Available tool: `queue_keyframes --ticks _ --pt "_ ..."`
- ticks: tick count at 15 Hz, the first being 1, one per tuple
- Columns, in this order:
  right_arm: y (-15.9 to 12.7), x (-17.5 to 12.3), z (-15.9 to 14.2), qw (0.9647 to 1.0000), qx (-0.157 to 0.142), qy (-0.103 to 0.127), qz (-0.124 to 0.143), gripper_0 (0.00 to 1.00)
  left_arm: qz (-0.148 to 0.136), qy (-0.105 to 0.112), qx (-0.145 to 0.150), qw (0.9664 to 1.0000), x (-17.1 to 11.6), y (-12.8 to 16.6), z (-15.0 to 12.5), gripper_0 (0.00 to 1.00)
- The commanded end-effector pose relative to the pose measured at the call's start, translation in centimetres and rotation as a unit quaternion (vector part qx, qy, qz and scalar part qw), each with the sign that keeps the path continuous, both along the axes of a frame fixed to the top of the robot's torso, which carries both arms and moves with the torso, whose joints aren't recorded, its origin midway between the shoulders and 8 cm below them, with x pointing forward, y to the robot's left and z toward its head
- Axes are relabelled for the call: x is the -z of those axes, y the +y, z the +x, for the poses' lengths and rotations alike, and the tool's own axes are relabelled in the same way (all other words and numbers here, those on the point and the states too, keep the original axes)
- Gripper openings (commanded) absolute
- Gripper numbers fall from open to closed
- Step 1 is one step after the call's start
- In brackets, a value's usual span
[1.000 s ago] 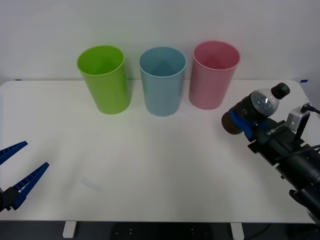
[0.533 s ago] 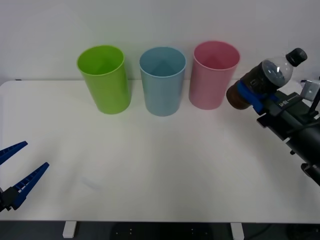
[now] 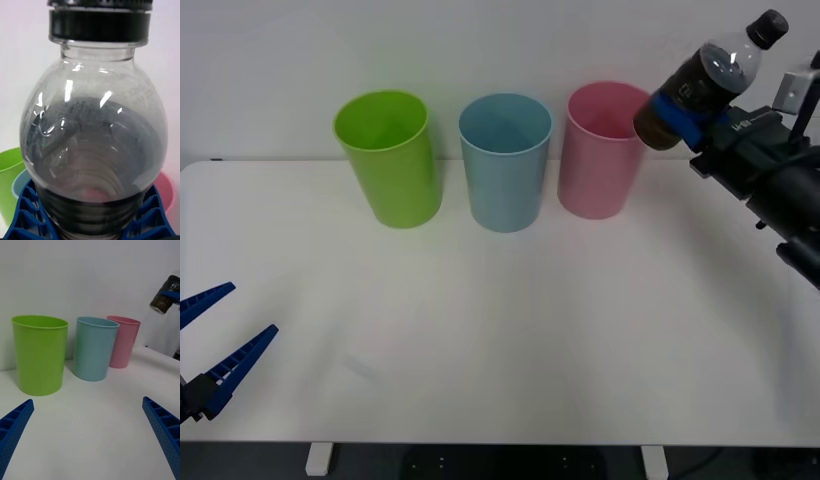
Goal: Grasp the object on the table and drop it into the matching bin: aluminum can to the light blue bin, PET bottle to the pink bin.
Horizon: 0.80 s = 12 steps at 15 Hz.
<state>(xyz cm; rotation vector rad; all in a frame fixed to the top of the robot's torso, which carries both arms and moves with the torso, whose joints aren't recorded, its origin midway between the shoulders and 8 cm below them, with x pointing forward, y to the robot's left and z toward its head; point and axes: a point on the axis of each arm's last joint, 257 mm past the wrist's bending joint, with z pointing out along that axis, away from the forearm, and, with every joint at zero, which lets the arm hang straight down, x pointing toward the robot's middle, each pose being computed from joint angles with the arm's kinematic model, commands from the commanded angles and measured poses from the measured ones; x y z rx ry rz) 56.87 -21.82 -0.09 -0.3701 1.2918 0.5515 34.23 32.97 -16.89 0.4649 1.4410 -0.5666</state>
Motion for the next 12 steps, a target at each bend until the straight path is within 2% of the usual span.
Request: queue_keyframes --ticks 1,3,5,12 --pt "-0.2 -1.1 3.5 0.9997 0.016 -0.001 -0.019 0.00 0.000 0.000 0.000 1.0000 0.0 0.0 0.0 1.00" --pt "0.1 -1.5 5.6 0.9995 0.019 0.003 -0.024 0.00 0.000 0.000 0.000 1.0000 0.0 0.0 0.0 1.00" --pt "0.0 -1.3 7.5 0.9987 0.030 0.011 -0.039 0.00 0.000 0.000 0.000 1.0000 0.0 0.0 0.0 1.00" --pt "0.5 -0.5 11.7 0.9964 0.041 0.041 -0.061 0.00 0.000 0.000 0.000 1.0000 0.0 0.0 0.0 1.00"
